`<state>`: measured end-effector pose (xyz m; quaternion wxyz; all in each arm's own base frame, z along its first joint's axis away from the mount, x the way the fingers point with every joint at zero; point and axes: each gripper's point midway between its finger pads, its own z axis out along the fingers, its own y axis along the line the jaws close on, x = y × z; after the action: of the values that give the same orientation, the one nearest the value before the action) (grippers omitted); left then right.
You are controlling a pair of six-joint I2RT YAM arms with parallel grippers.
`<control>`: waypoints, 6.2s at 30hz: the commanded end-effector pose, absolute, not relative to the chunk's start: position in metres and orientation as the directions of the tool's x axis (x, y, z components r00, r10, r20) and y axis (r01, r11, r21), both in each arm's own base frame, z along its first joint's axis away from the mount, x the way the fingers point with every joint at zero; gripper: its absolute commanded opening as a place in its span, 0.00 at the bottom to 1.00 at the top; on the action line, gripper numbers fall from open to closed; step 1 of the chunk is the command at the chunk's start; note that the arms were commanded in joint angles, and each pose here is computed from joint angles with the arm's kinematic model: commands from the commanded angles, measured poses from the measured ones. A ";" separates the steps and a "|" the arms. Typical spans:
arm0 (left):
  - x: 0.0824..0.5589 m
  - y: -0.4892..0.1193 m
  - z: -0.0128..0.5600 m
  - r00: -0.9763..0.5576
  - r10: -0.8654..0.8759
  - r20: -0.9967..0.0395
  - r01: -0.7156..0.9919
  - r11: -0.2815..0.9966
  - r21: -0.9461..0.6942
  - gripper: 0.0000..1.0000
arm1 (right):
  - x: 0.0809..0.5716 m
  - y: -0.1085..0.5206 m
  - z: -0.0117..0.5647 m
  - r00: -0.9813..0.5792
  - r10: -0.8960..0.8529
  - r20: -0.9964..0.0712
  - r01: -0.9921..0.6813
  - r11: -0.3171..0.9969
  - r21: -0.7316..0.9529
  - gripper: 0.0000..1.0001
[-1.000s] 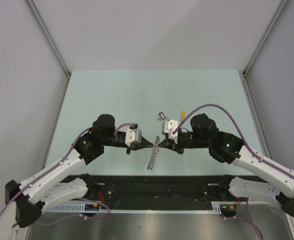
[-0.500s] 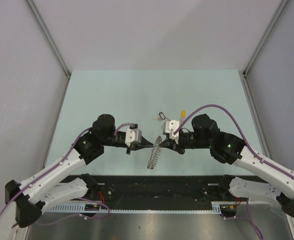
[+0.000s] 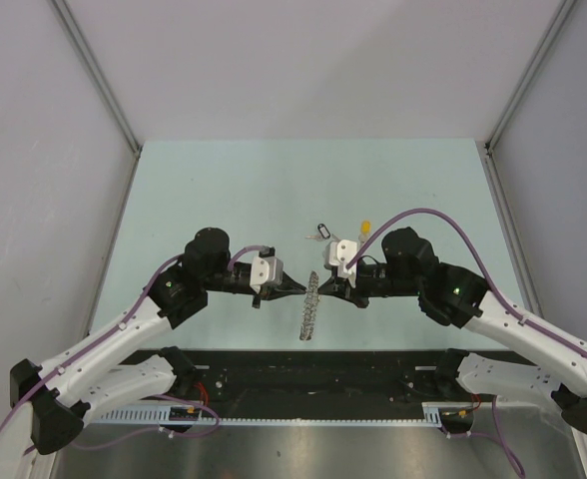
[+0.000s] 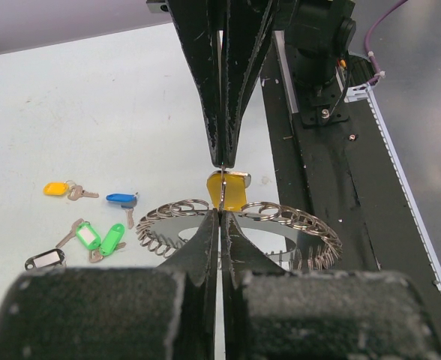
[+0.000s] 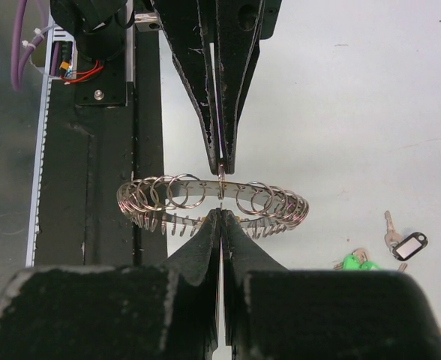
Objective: Put the keys on the keyring
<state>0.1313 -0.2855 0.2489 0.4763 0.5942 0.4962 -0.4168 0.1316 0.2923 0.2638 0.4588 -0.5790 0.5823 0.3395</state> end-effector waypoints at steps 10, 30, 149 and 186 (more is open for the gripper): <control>0.131 -0.290 0.264 0.195 0.146 -0.970 0.980 -0.062 0.188 0.00 | 0.132 0.302 0.291 0.133 -0.291 -0.947 -0.982 0.087 -0.165 0.00; 0.124 -0.291 0.265 0.200 0.119 -0.973 0.977 -0.099 0.189 0.00 | 0.132 0.309 0.291 0.138 -0.276 -0.951 -0.985 0.062 -0.161 0.00; 0.185 -0.157 0.307 0.232 0.035 -0.972 0.639 0.748 0.180 0.00 | 0.223 0.331 0.077 -0.806 -0.426 -0.411 -0.580 0.708 0.403 0.50; 0.175 -0.159 0.312 0.261 0.026 -0.965 0.674 0.711 0.201 0.00 | 0.220 0.353 0.029 -0.852 -0.468 -0.233 -0.521 0.724 0.452 0.21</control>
<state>0.1767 -0.1609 0.2926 0.7079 0.3179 0.5929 -0.2151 0.2192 0.3406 0.0219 0.0492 -0.2589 0.9327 0.2461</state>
